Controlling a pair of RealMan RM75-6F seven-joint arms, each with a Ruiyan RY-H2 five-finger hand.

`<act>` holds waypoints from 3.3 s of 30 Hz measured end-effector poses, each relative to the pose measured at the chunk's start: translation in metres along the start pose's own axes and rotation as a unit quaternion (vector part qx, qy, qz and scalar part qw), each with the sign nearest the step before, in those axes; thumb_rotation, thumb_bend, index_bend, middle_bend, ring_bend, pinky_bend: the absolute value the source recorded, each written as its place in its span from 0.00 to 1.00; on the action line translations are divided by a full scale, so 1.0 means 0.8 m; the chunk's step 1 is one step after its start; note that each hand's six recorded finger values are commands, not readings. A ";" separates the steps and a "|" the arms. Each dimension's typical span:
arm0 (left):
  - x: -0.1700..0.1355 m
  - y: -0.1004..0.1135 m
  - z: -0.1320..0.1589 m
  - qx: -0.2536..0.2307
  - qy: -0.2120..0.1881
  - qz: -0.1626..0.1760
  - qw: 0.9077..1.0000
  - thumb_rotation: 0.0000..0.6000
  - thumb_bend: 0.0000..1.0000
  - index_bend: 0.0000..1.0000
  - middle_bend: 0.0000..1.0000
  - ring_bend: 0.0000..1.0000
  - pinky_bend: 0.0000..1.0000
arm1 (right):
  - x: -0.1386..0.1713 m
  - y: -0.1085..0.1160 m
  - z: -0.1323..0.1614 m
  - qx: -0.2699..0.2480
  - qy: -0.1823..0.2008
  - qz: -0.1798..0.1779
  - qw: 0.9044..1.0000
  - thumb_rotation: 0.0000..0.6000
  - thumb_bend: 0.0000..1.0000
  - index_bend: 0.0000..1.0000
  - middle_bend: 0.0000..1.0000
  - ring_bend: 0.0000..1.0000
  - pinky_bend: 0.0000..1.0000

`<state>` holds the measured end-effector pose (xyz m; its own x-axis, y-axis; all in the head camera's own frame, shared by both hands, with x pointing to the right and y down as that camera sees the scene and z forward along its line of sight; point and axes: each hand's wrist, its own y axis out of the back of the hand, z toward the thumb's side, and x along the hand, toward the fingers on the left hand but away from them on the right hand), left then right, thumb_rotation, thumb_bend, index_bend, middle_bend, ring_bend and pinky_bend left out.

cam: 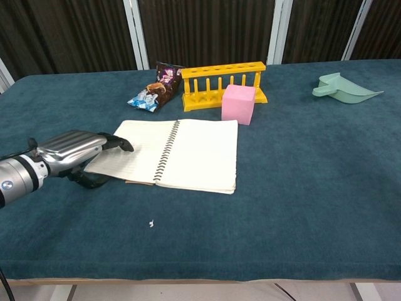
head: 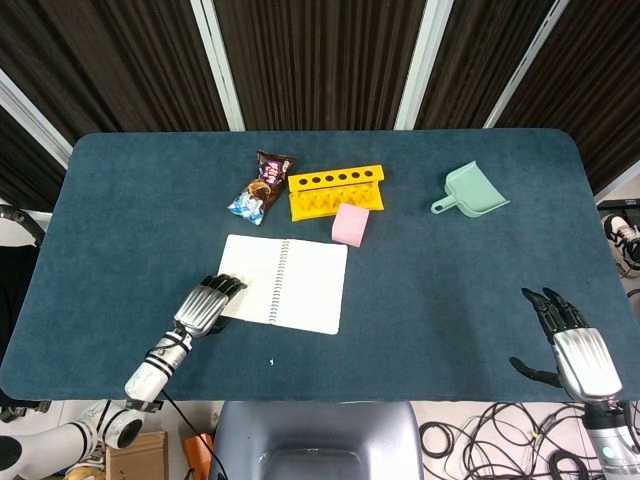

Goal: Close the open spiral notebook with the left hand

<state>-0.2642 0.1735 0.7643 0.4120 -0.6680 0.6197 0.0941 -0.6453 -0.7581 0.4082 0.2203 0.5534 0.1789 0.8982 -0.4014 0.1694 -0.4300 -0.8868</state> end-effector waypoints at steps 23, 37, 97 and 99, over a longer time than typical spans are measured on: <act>0.007 0.040 0.020 0.080 -0.082 0.164 0.980 1.00 0.66 0.56 0.52 0.50 0.53 | 0.001 -0.001 0.001 -0.005 0.003 -0.002 1.000 1.00 0.00 0.11 0.15 0.07 0.21; -0.039 0.066 0.007 0.215 -0.157 0.224 0.937 1.00 0.65 0.57 0.52 0.50 0.53 | 0.006 -0.004 0.001 -0.007 0.001 -0.002 1.000 1.00 0.00 0.11 0.15 0.07 0.20; 0.047 0.033 0.105 -0.009 -0.054 0.011 0.998 0.25 0.67 0.11 0.18 0.09 0.17 | 0.005 -0.010 -0.001 -0.009 -0.003 -0.004 1.000 1.00 0.00 0.12 0.15 0.07 0.19; 0.050 0.026 0.108 -0.005 -0.048 -0.003 0.999 0.26 0.67 0.11 0.18 0.08 0.17 | 0.005 -0.011 -0.002 -0.008 -0.005 -0.004 1.000 1.00 0.00 0.12 0.15 0.07 0.19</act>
<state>-0.1675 0.1652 0.7560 0.4971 -0.6255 0.6014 0.0886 -0.6530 -0.7522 0.4086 0.2276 0.5595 0.1689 0.9020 -0.3973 0.1871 -0.4251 -0.8856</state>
